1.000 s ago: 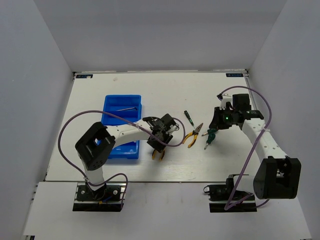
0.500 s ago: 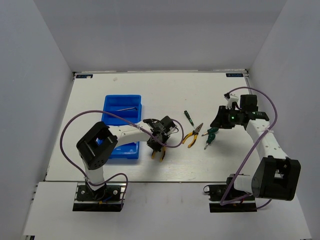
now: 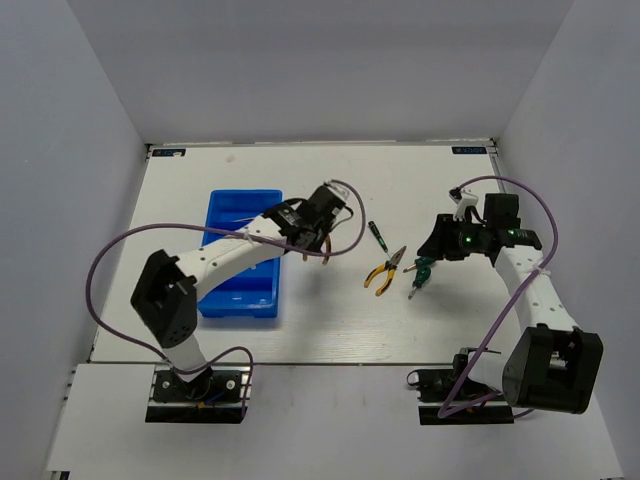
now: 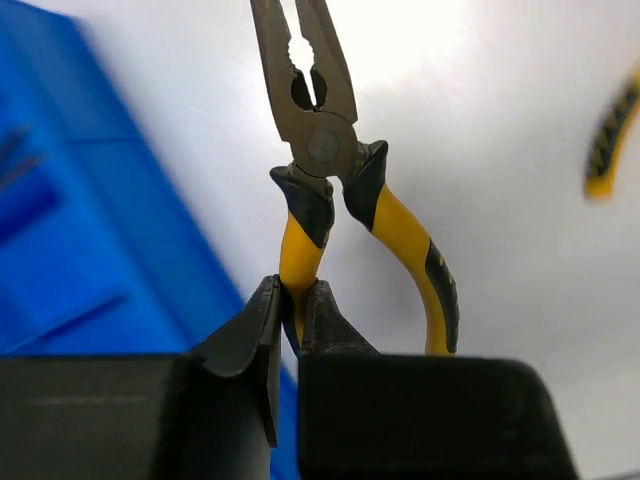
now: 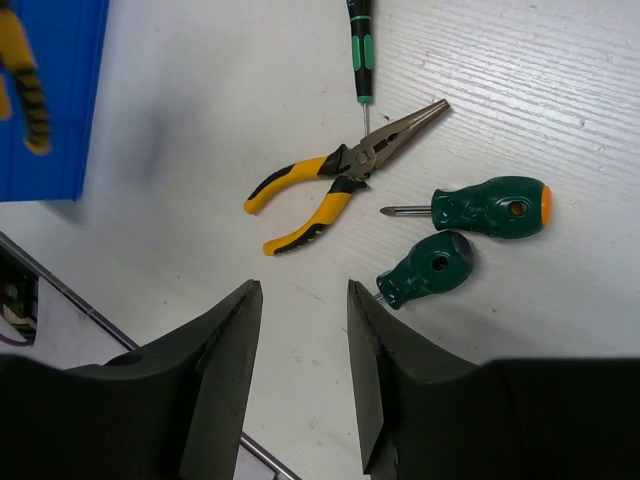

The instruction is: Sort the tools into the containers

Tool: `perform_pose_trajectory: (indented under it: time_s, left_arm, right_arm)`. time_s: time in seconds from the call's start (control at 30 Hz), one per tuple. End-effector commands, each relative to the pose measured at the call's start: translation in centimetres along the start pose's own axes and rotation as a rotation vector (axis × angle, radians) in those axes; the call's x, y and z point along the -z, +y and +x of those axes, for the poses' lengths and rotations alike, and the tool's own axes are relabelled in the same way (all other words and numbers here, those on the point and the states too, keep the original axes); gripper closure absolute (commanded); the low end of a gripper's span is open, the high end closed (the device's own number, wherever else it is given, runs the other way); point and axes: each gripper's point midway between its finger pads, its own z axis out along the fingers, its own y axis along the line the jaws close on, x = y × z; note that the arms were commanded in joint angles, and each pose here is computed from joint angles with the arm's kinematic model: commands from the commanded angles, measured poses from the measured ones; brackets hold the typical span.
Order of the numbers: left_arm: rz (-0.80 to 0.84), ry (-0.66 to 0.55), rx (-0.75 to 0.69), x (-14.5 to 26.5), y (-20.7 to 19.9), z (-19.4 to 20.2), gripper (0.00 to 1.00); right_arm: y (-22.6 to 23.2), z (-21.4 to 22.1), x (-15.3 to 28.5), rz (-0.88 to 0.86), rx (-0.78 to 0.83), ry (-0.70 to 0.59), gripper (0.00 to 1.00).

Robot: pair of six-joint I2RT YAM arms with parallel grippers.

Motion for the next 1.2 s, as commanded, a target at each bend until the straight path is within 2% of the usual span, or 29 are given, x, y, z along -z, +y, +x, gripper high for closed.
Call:
perform_pose_trajectory:
  time_s: [0.0,0.03,0.13,0.17,0.23,0.27,0.37,0.43,0.53,0.6,0.73,0.93,1.07,1.17]
  left_arm:
    - [-0.21,-0.174,0.189,4.1,6.1,-4.2,1.0]
    - [-0.237,-0.178,0.287,4.2,7.1,-4.3,1.0]
    - [-0.352,-0.172,0.452,4.6,9.7,-3.4,1.0]
    - [-0.366,-0.19,0.56,4.6,11.1,-3.2,1.0]
    - [-0.29,-0.222,0.676,3.6,11.6,-3.2,1.0]
    - [-0.232,-0.262,0.797,4.1,12.4,-3.7,1.0]
    - [-0.202,-0.321,1.04,2.5,13.3,-2.2,1.0]
    - [-0.163,-0.429,1.166,3.7,14.4,-3.2,1.0]
    - [-0.172,-0.512,1.314,4.8,15.9,-3.1,1.0]
    - [-0.236,-0.559,1.369,4.8,17.7,-2.1,1.0]
    - [-0.18,-0.688,1.44,3.8,19.2,-1.0,1.0]
    - [-0.221,-0.675,1.487,0.9,20.7,1.9,1.0]
    - [-0.19,-0.696,1.507,-0.1,21.5,1.7,1.0]
    - [-0.198,-0.668,1.514,-1.3,21.8,2.3,1.0]
  right_arm:
    - [0.3,-0.9,0.6,-0.014,0.039,-0.052,0.54]
    - [0.3,-0.9,0.5,-0.012,0.035,-0.052,0.54]
    - [0.5,-0.9,0.6,-0.025,0.036,-0.057,0.54]
    - [0.7,-0.7,0.6,-0.033,0.032,-0.053,0.54]
    - [0.8,-0.8,0.5,-0.044,0.031,-0.056,0.54]
    - [0.9,-0.8,0.6,-0.05,0.03,-0.057,0.54]
    - [1.0,-0.7,0.6,-0.055,0.027,-0.057,0.54]
    - [1.1,-0.8,0.7,-0.054,0.033,-0.062,0.54]
    - [1.1,-0.8,0.9,-0.055,0.035,-0.067,0.54]
    - [1.1,-0.7,0.8,-0.058,0.031,-0.066,0.54]
    - [1.3,-0.8,0.9,-0.071,0.027,-0.065,0.54]
    - [1.3,-0.8,0.9,-0.076,0.023,-0.066,0.54]
    - [1.4,-0.7,1.0,-0.086,0.019,-0.066,0.54]
    - [1.2,-0.8,1.0,-0.087,0.013,-0.067,0.54]
